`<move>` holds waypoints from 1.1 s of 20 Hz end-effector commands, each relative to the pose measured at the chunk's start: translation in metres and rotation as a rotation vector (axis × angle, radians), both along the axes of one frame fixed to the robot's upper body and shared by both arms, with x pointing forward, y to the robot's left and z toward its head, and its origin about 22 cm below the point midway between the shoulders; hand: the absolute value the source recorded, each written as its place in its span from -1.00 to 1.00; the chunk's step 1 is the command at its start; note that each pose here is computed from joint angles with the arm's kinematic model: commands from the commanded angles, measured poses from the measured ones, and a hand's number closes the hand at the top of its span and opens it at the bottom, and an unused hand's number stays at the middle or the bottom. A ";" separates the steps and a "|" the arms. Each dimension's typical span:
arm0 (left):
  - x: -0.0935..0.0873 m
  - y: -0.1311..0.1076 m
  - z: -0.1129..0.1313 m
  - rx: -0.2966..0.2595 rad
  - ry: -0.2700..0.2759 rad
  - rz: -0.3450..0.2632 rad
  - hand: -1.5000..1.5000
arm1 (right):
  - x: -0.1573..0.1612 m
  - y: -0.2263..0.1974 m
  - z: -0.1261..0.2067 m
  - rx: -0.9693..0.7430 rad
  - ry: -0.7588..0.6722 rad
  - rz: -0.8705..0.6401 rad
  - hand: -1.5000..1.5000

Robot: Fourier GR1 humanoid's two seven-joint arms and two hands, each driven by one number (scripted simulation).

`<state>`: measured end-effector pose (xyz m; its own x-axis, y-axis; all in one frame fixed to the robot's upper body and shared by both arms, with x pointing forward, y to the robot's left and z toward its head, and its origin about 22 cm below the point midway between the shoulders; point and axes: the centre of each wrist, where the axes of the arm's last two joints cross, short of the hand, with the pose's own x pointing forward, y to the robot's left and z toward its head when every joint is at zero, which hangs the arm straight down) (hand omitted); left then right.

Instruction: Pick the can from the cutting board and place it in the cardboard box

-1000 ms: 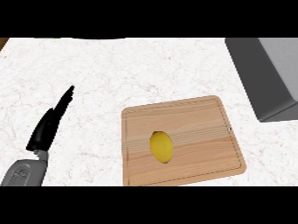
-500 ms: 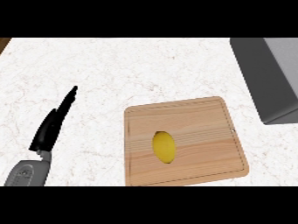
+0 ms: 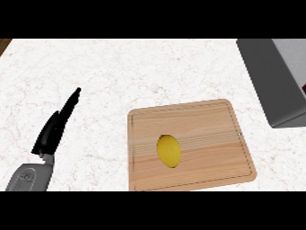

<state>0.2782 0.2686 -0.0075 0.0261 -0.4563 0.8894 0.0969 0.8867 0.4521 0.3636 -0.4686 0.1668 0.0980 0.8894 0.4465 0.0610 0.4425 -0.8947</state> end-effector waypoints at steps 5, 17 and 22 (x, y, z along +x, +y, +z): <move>-0.010 0.004 -0.008 0.006 -0.003 0.003 0.00 | 0.010 -0.006 -0.001 0.426 -0.231 0.025 -1.00; 0.009 -0.005 0.009 -0.012 -0.008 -0.009 0.00 | -0.032 -0.064 -0.021 0.713 -0.463 -0.143 -1.00; 0.002 0.001 0.010 -0.007 -0.032 -0.021 0.00 | -0.069 -0.094 -0.030 0.730 -0.553 -0.175 -1.00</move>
